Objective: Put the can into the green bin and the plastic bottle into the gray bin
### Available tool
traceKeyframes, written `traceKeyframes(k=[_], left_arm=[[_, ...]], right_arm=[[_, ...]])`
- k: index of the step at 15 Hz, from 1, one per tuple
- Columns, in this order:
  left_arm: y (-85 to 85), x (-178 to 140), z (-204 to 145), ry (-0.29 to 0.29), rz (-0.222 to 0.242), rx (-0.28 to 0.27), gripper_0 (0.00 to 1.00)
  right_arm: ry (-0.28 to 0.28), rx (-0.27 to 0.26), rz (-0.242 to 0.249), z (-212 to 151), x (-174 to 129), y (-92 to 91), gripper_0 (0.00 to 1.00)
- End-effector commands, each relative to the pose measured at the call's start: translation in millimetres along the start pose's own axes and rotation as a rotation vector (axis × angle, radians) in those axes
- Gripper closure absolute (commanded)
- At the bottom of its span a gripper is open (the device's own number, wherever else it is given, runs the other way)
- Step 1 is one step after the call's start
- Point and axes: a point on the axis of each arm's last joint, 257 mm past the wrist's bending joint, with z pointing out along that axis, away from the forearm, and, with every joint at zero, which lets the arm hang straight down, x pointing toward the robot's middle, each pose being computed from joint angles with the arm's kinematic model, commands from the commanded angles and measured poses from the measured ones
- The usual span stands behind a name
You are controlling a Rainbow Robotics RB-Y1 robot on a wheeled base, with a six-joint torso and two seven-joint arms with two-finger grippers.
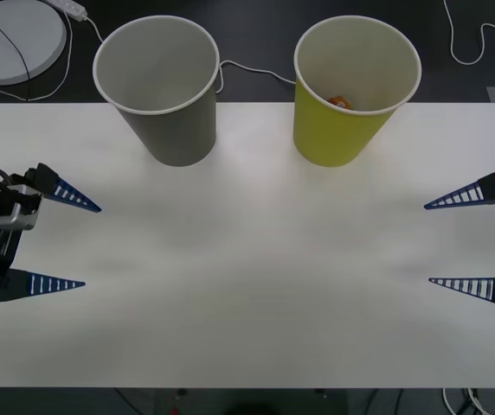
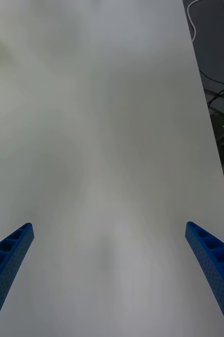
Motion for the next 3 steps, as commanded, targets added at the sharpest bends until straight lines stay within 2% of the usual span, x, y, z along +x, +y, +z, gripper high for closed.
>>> traceKeyframes(k=[1,3], left_arm=[[0.3,0.2,-0.2,0.001,0.000,-0.001,0.00],[0.3,0.2,-0.2,0.001,0.000,-0.001,0.00]], right_arm=[[0.000,0.000,0.000,0.0,0.0,0.0,0.00],[0.000,0.000,0.000,0.0,0.0,0.0,0.00]])
